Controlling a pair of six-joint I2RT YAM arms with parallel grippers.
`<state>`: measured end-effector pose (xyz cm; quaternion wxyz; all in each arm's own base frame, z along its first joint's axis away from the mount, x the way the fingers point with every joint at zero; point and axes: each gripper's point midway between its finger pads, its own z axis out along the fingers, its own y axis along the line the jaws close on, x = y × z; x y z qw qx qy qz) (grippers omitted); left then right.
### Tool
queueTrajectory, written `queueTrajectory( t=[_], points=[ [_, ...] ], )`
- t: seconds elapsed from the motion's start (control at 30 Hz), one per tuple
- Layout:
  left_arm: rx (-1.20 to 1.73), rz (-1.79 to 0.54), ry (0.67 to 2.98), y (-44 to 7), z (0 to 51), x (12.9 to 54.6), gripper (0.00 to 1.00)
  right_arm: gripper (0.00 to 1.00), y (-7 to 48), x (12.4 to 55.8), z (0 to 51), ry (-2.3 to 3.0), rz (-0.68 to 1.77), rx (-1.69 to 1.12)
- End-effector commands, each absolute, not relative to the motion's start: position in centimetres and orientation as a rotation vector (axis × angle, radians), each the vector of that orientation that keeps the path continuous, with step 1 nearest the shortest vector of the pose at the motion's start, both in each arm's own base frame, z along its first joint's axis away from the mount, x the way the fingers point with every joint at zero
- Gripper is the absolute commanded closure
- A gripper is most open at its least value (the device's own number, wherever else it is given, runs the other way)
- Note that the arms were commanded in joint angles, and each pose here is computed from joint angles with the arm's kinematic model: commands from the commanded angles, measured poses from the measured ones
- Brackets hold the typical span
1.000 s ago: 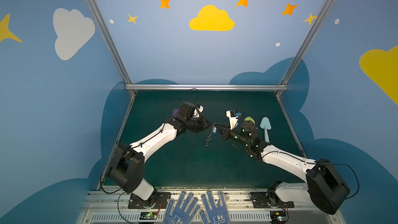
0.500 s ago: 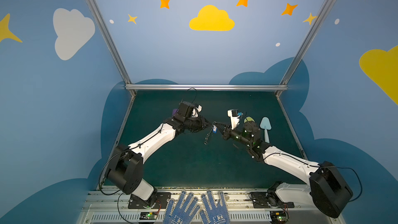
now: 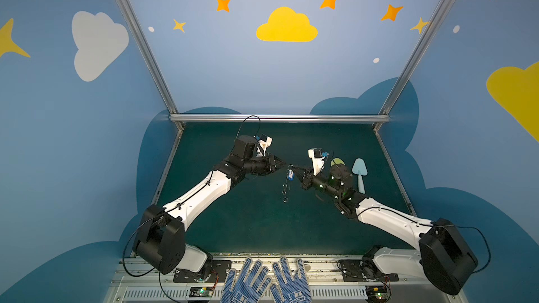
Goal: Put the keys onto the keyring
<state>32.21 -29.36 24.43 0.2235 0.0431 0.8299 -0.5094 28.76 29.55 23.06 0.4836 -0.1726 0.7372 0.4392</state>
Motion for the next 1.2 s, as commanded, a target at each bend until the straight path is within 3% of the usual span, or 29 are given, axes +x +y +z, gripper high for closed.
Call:
queueTrajectory(
  t=[0.0, 1.03, 1.17],
  points=[
    [0.231, -1.446, 2.233, -30.2, 25.6, 31.4, 0.78, 1.0, 29.8, 28.7, 24.9, 1.726, 1.104, -0.427],
    [0.231, -1.404, 2.275, -30.5, 24.2, 31.6, 0.78, 1.0, 30.4, 28.1, 25.6, 1.718, 1.241, -0.432],
    [0.216, -1.378, 2.279, -30.3, 24.1, 31.8, 0.75, 1.0, 30.3, 28.2, 26.3, 1.688, 1.248, -0.429]
  ],
)
